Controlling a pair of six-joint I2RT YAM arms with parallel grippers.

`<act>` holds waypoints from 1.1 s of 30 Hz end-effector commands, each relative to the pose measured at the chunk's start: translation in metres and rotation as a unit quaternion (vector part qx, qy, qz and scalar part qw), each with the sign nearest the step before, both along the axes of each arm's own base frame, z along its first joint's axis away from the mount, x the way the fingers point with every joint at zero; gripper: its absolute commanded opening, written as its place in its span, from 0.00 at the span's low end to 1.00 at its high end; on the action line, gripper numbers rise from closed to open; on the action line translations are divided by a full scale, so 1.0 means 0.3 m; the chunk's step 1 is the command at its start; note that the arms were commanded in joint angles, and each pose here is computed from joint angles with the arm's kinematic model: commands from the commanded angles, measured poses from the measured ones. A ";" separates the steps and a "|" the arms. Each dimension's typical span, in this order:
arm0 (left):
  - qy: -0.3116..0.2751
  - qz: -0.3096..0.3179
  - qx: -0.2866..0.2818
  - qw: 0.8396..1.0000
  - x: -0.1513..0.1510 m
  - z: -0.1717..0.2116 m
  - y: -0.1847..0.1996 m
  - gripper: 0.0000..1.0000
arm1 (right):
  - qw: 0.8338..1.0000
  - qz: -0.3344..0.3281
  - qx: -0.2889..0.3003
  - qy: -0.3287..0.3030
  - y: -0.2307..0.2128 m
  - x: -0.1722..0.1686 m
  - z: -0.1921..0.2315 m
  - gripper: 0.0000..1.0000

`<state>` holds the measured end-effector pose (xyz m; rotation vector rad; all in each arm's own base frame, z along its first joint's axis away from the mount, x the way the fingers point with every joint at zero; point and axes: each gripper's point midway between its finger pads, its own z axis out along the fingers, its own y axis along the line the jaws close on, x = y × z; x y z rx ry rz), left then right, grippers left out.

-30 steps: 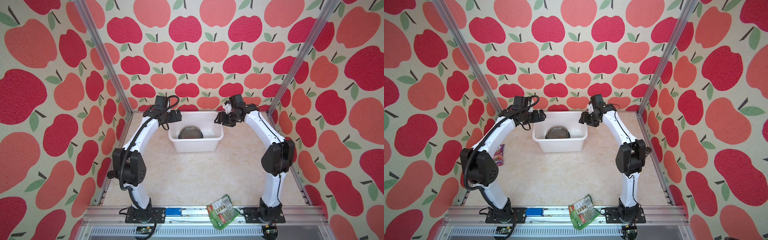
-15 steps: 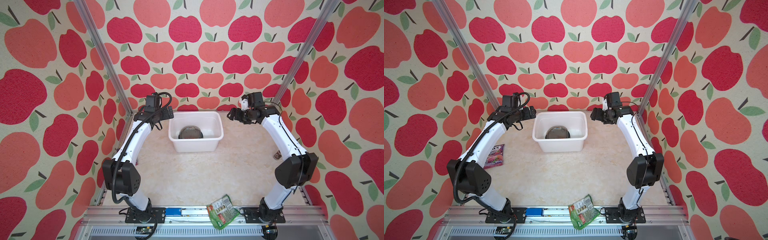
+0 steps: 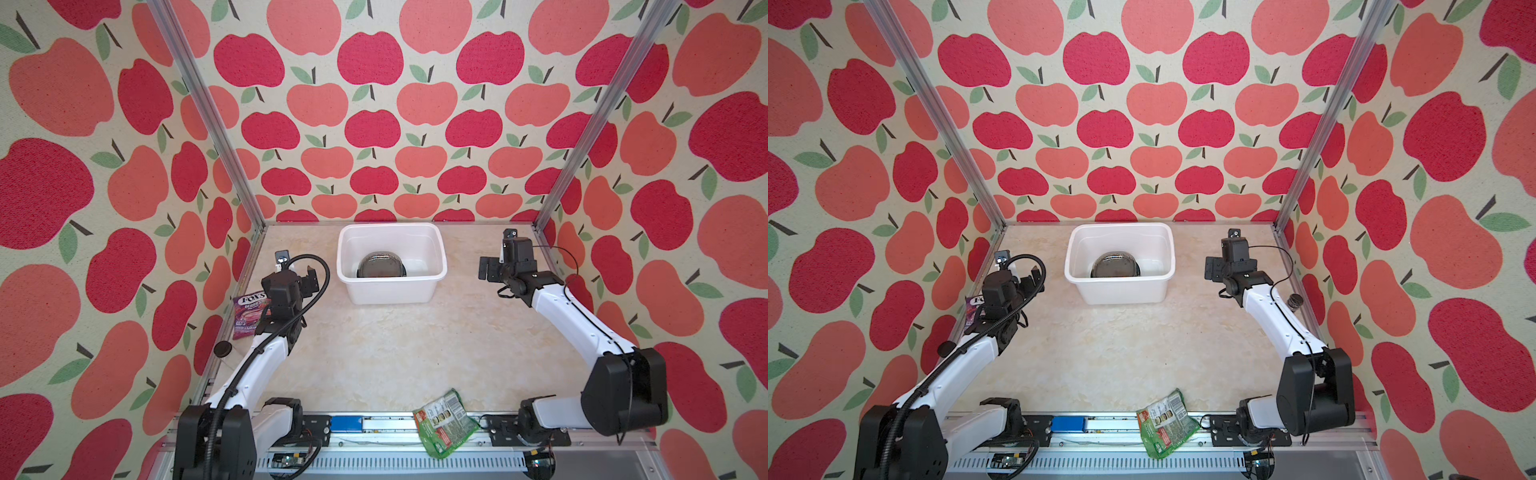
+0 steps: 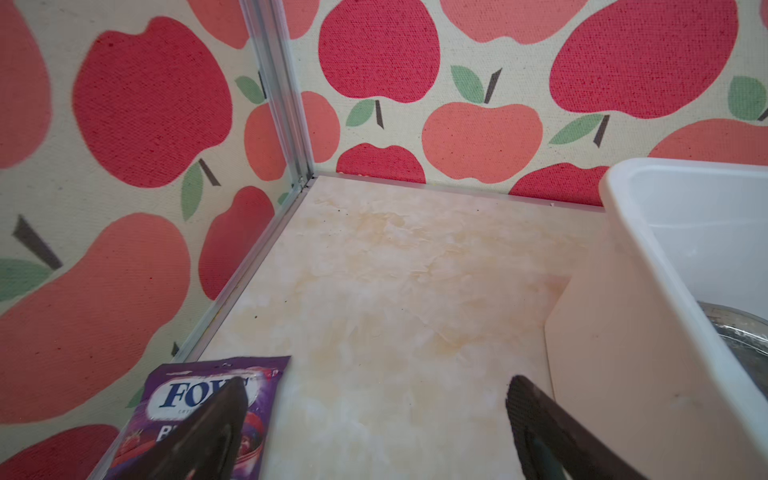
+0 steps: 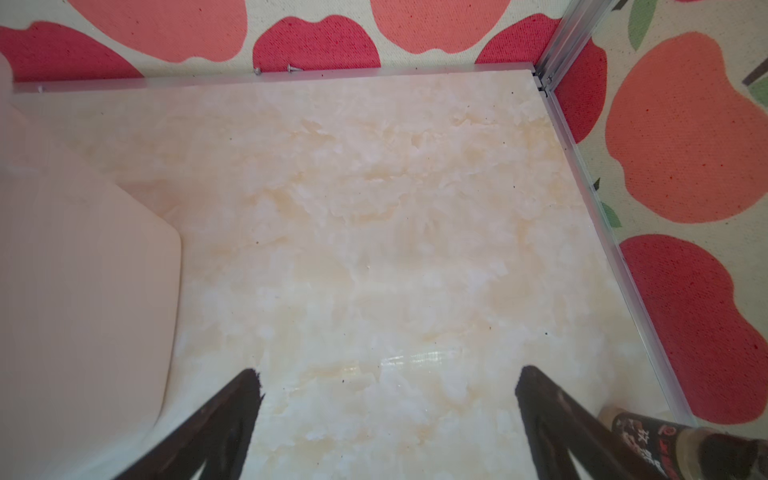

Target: Place the plates into the plastic bin on the countertop

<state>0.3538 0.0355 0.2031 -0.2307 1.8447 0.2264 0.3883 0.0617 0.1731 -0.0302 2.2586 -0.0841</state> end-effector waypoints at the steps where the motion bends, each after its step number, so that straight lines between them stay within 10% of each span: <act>1: -0.018 0.065 0.004 0.998 -0.022 -0.059 0.113 0.99 | 0.994 0.006 -0.009 -0.107 -0.007 0.028 0.096 0.99; 7: -0.016 0.019 0.000 1.000 0.048 -0.333 0.100 0.99 | 0.992 -0.004 -0.028 -0.120 -0.024 0.054 0.035 0.99; 20: 0.029 -0.030 -0.015 0.999 0.134 -0.403 0.067 0.99 | 0.969 -0.048 -0.143 -0.195 -0.179 0.018 -0.127 0.99; 33: 0.021 -0.023 -0.022 0.999 0.126 -0.400 0.081 0.99 | 0.980 -0.008 -0.053 -0.193 -0.194 0.022 -0.266 0.99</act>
